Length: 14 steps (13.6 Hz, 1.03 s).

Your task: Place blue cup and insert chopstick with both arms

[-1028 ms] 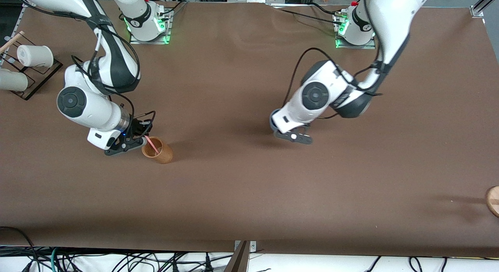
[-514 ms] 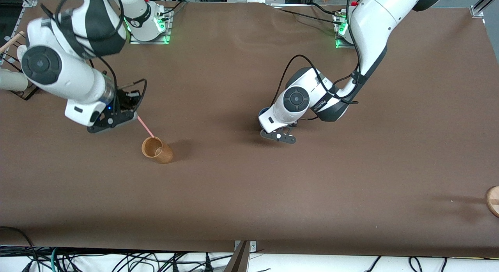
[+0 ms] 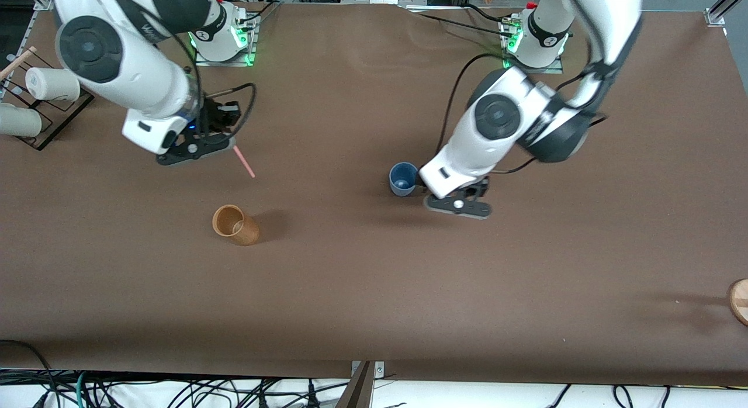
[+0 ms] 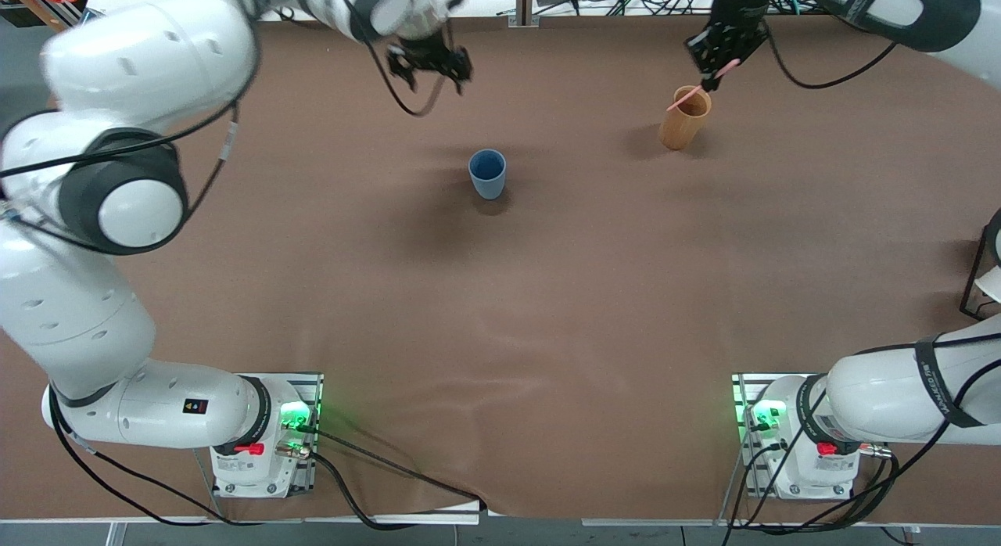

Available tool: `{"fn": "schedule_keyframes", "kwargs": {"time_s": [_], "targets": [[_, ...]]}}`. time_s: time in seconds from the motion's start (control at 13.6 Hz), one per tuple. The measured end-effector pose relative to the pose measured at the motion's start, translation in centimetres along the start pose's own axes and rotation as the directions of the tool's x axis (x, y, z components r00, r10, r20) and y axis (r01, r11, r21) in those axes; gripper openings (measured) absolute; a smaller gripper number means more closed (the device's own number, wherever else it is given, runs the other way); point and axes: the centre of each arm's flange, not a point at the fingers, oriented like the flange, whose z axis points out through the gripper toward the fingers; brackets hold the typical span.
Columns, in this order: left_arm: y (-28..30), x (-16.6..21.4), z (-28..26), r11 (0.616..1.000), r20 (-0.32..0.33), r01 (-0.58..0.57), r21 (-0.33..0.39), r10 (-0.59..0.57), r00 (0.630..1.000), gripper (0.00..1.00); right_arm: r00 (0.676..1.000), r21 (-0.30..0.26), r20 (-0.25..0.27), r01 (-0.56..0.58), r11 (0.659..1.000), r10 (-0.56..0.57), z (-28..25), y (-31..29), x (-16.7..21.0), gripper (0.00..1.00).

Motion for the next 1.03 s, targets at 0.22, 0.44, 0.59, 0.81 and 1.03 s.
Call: {"fn": "schedule_keyframes", "kwargs": {"time_s": [0.22, 0.44, 0.59, 0.81, 1.03], "targets": [[-7.1, -0.2, -6.2, 0.998, 0.073, -0.013, 0.061, 0.008, 0.997, 1.0, 0.997, 0.027, -0.015, -0.075, 0.997, 0.076, 2.7, -8.6, 0.2, 0.09], [-13.1, 0.6, -9.0, 0.999, 0.054, 0.014, 0.052, -0.017, 0.998, 1.0, 0.989, 0.072, -0.031, -0.144, 0.987, 0.146, 5.2, -18.0, 0.3, 0.09], [-16.9, 0.3, -11.1, 0.999, 0.027, 0.022, 0.048, -0.023, 0.999, 1.0, 0.981, 0.112, -0.022, -0.187, 0.976, 0.191, 6.0, -22.9, 0.9, 0.09], [-21.6, -1.7, -13.8, 0.993, -0.013, 0.047, 0.105, -0.046, 0.999, 1.0, 0.971, 0.16, -0.031, -0.23, 0.96, 0.238, 7.6, -28.8, 1.8, 0.09], [-23.2, -4.7, -13.0, 0.996, -0.05, 0.085, 0.018, -0.084, 0.995, 1.0, 0.969, 0.148, -0.034, -0.238, 0.96, 0.245, 10.6, -30.9, 2.5, 0.09]]}}
